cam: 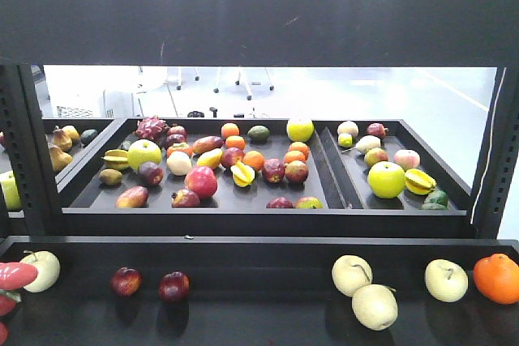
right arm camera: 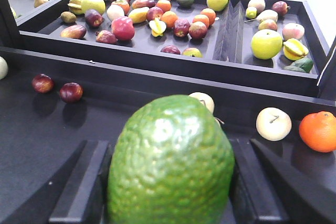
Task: Pick snacks and fruit into basket
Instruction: 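Lift the tomato bunch and avocado up off the shelf, then drive away from the shelf back toward the basket robot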
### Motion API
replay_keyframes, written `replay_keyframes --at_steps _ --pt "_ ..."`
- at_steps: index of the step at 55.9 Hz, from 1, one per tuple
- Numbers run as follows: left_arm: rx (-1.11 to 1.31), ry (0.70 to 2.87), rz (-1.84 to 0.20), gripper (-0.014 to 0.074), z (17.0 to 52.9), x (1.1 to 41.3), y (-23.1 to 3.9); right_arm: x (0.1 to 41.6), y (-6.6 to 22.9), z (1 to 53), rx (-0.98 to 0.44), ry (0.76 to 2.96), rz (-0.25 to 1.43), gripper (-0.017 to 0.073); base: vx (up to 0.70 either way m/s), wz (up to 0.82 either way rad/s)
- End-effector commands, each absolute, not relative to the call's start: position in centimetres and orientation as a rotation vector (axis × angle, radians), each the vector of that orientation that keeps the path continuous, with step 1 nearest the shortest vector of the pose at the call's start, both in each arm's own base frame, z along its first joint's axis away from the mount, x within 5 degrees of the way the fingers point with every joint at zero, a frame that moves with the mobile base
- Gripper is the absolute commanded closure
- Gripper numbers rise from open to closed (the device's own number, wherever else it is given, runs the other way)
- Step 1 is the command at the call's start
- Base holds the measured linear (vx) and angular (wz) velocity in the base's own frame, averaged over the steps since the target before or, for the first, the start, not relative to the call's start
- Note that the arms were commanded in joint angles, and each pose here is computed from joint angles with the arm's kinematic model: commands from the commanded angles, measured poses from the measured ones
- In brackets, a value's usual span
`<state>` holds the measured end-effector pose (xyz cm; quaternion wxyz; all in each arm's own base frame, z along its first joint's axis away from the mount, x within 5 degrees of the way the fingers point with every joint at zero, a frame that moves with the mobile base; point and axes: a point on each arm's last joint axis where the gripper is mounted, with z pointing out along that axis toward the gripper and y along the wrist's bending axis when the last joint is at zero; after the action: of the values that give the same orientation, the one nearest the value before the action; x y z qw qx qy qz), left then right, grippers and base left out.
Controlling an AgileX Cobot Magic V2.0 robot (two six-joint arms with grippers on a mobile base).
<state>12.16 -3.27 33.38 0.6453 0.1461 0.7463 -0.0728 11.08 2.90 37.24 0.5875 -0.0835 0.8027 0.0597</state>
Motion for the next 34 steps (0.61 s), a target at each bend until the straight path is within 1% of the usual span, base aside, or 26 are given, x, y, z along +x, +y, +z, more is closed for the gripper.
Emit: replay_keyframes --at_steps 1,22,34 --pt "0.275 1.622 -0.155 0.0602 34.87 12.2 -2.96 11.11 2.99 38.86 -0.213 1.759 0.143 0.0568 0.0 0.0" --pt "0.275 1.622 -0.155 0.0602 34.87 12.2 -2.96 11.11 2.99 38.86 -0.213 1.759 0.143 0.0568 0.0 -0.01" --pt "0.275 1.622 -0.155 0.0602 34.87 12.2 -2.96 11.11 2.99 38.86 -0.213 1.759 0.143 0.0568 -0.04 -0.11"
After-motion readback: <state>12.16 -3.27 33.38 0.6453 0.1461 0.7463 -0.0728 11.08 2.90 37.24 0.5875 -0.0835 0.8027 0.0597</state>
